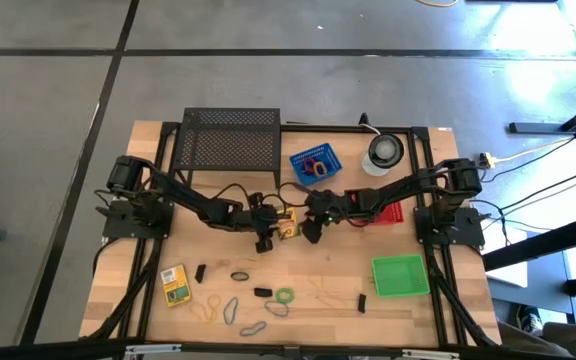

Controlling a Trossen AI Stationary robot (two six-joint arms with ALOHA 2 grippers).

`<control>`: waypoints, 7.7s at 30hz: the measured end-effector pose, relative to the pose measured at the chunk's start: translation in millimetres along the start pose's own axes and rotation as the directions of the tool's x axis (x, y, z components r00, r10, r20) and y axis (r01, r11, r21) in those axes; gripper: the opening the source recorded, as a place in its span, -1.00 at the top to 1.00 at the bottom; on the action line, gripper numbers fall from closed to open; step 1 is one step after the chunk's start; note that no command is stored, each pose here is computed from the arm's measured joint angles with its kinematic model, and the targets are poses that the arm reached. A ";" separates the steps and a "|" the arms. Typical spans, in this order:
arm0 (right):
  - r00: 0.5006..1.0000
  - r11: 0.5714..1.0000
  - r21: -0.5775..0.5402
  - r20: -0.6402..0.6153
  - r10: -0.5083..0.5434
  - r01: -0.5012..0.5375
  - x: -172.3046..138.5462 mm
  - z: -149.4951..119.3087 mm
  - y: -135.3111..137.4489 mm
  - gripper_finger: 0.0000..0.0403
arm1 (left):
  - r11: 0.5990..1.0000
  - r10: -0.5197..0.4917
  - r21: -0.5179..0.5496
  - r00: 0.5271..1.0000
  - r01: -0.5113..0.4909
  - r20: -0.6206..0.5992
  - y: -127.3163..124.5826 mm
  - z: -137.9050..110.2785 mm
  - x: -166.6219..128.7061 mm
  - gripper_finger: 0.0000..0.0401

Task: Pick & Place Office Desk Supplies
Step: Put the crayon box into the green bin, then put the yellow rubber band into the red bin

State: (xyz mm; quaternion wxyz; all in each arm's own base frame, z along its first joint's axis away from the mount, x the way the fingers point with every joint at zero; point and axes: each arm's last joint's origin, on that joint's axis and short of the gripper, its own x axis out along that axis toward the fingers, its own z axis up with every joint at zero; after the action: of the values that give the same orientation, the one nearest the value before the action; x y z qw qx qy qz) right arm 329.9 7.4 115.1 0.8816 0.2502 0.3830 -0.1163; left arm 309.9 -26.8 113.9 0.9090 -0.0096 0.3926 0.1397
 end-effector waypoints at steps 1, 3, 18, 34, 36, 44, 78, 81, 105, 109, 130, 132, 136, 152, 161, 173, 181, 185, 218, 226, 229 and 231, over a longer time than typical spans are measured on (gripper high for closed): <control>1.000 1.000 0.007 -0.002 0.017 -0.017 -0.1 0.4 0.8 -0.11 | 1.000 0.001 0.002 1.000 -0.001 -0.004 0.1 -0.4 0.0 0.16; 0.999 0.999 0.010 -0.008 0.053 -0.052 -0.1 1.0 2.3 -0.11 | 1.000 0.003 0.005 1.000 -0.003 -0.014 0.3 -1.4 0.1 0.16; 0.991 0.987 0.094 0.050 0.123 -0.127 -0.7 13.3 -1.3 -0.11 | 1.000 0.006 0.015 0.998 -0.005 -0.055 -1.0 -6.4 -0.5 0.16; 0.976 0.947 0.248 0.129 0.176 -0.204 18.8 11.3 -0.9 -0.11 | 1.000 0.005 0.015 0.998 -0.004 -0.056 -1.0 -7.1 -0.1 0.16; 0.975 0.945 0.254 0.132 0.178 -0.206 23.3 9.5 -1.9 -0.11 | 1.000 0.005 0.015 0.998 -0.004 -0.055 -1.0 -7.0 -0.1 0.16; 0.979 0.949 0.255 0.132 0.156 -0.186 27.8 3.6 0.7 0.17 | 1.000 0.005 0.015 0.999 -0.004 -0.054 -1.1 -7.0 0.1 0.16; 0.962 0.957 -0.108 0.027 0.273 -0.268 -62.0 7.7 50.3 0.81 | 0.997 -0.060 0.066 0.977 0.048 0.202 -33.2 19.8 -107.8 0.16; 0.968 0.959 -0.147 0.034 0.249 -0.241 -91.8 1.4 62.2 0.81 | 0.997 -0.047 0.074 0.977 0.032 0.208 -35.8 18.3 -110.0 0.16; 0.864 0.982 -0.059 -0.486 0.129 -0.180 -226.7 -108.9 76.2 0.80 | 0.998 -0.011 0.069 0.987 0.000 0.157 -34.8 11.5 -109.9 0.16; 0.802 0.998 -0.050 -0.596 -0.048 0.023 -233.9 -122.8 60.7 0.80 | 0.997 -0.007 0.075 0.989 -0.004 0.148 -34.4 10.5 -109.7 0.16; 0.663 0.966 -0.143 -0.705 -0.252 0.215 -218.2 -143.8 60.9 0.66 | 0.994 -0.003 0.104 0.992 -0.010 0.127 -33.7 8.4 -109.4 0.16; 0.663 0.966 -0.141 -0.705 -0.252 0.218 -217.9 -143.9 61.0 0.59 | 0.994 -0.003 0.105 0.992 -0.011 0.127 -33.7 8.4 -109.4 0.16; 0.666 0.967 -0.134 -0.705 -0.245 0.215 -217.6 -143.8 61.7 0.44 | 0.994 -0.002 0.105 0.992 -0.012 0.127 -33.6 8.4 -109.4 0.16; 0.609 0.972 -0.061 -0.770 -0.189 0.225 -215.8 -140.2 62.3 0.18 | 0.999 -0.016 0.030 0.997 0.013 0.081 -32.9 4.4 -109.0 0.16; 0.621 0.984 -0.008 -0.775 -0.117 0.176 -222.4 -125.8 74.4 0.23 | 0.976 -0.215 0.000 0.962 0.218 -0.170 -44.1 -15.8 -90.6 0.02; 0.922 0.984 -0.170 -0.371 -0.106 0.045 -243.0 -83.9 102.3 0.27 | 0.946 -0.317 -0.005 0.925 0.323 -0.211 -62.3 -27.0 -56.6 -0.03; 0.969 0.963 -0.211 -0.144 -0.200 0.167 -237.5 -70.3 96.3 0.27 | 0.948 -0.284 0.076 0.930 0.308 -0.232 -62.7 -31.4 -51.6 -0.03; 0.970 0.956 -0.188 -0.049 -0.239 0.226 -234.2 -61.9 93.2 0.27 | 0.950 -0.257 0.111 0.932 0.292 -0.255 -61.2 -33.8 -51.4 0.02; 0.963 0.947 -0.175 0.086 -0.256 0.268 -225.8 -42.4 90.9 0.27 | 0.942 -0.008 0.331 0.992 0.050 -0.128 -52.7 -31.2 -61.7 0.99; 0.957 0.941 -0.182 0.113 -0.268 0.285 -225.8 -41.7 90.5 0.27 | 0.953 0.124 0.289 0.988 -0.094 -0.089 -33.1 -22.0 -55.5 0.99; 0.957 0.940 -0.188 0.113 -0.268 0.285 -225.8 -41.7 90.5 0.27 | 0.953 0.119 0.290 0.989 -0.087 -0.092 -30.6 -20.4 -54.6 0.99; 0.957 0.939 -0.189 0.113 -0.268 0.286 -225.8 -41.7 90.5 0.27 | 0.952 0.120 0.291 0.990 -0.093 -0.079 -30.8 -18.8 -55.4 1.00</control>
State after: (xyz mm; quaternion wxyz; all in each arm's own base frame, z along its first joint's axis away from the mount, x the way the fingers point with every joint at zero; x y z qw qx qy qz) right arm 186.7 109.2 288.3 0.8929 0.0972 0.3861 -0.2101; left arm 268.4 -72.5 137.7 0.8721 0.1368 0.4517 0.1295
